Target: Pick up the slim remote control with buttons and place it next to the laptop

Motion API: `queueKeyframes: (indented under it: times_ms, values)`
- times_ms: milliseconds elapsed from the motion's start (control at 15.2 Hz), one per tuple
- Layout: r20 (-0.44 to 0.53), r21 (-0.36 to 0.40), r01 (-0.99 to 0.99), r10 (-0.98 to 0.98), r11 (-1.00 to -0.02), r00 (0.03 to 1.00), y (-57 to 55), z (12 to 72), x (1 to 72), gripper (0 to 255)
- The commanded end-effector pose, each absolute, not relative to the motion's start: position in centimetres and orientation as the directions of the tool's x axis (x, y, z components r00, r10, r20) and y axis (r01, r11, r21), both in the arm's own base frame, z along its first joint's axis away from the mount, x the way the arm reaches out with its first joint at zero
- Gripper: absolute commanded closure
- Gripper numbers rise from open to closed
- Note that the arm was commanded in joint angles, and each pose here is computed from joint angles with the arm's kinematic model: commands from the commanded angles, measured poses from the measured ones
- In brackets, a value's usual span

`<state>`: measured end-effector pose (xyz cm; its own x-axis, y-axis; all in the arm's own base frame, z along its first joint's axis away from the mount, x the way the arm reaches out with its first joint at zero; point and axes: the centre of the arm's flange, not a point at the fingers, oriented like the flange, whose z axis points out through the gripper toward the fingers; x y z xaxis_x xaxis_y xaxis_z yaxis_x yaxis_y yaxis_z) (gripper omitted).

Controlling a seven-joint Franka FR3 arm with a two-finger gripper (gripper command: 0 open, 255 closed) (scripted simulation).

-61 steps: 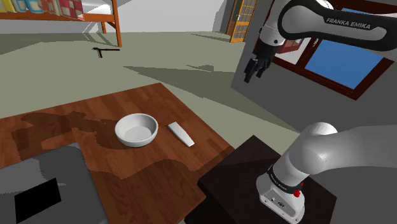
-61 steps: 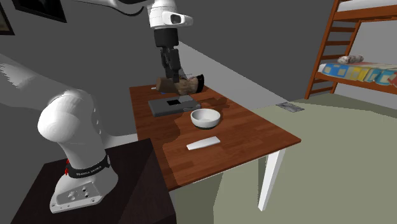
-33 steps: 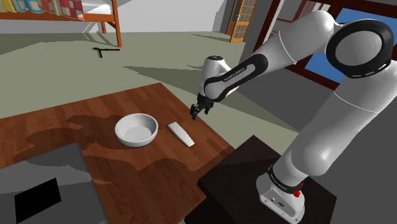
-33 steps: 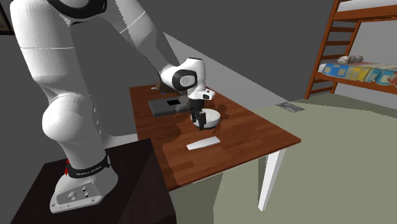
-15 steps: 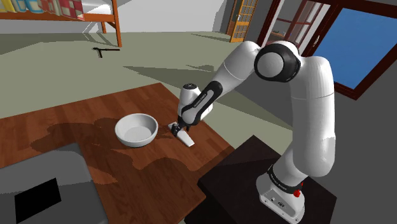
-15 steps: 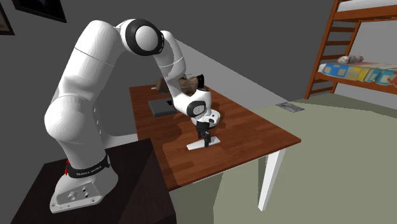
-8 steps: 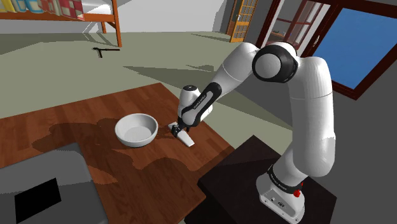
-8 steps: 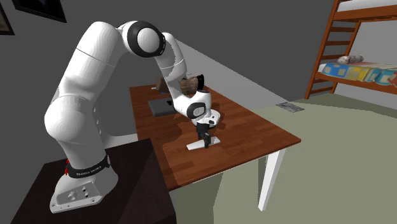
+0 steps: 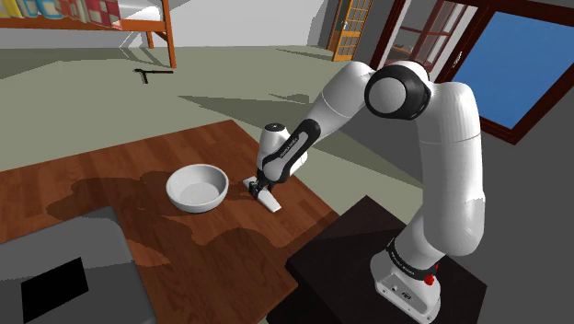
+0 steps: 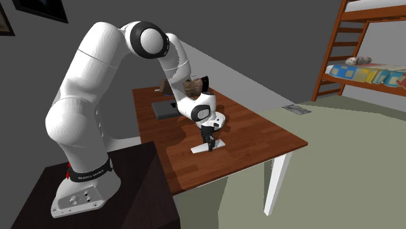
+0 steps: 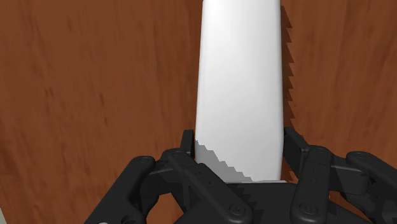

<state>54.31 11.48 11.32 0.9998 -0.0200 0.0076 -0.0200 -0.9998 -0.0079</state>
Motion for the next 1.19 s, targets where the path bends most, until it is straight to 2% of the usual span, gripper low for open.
queueKeyframes:
  times_ms: [0,1122]
  values:
    - [0.008,-0.008,-0.020,-0.020,-1.000,1.000,11.5,11.3,54.3,255]
    - [0.008,-0.008,-0.020,-0.020,-1.000,1.000,11.5,19.2,54.3,255]
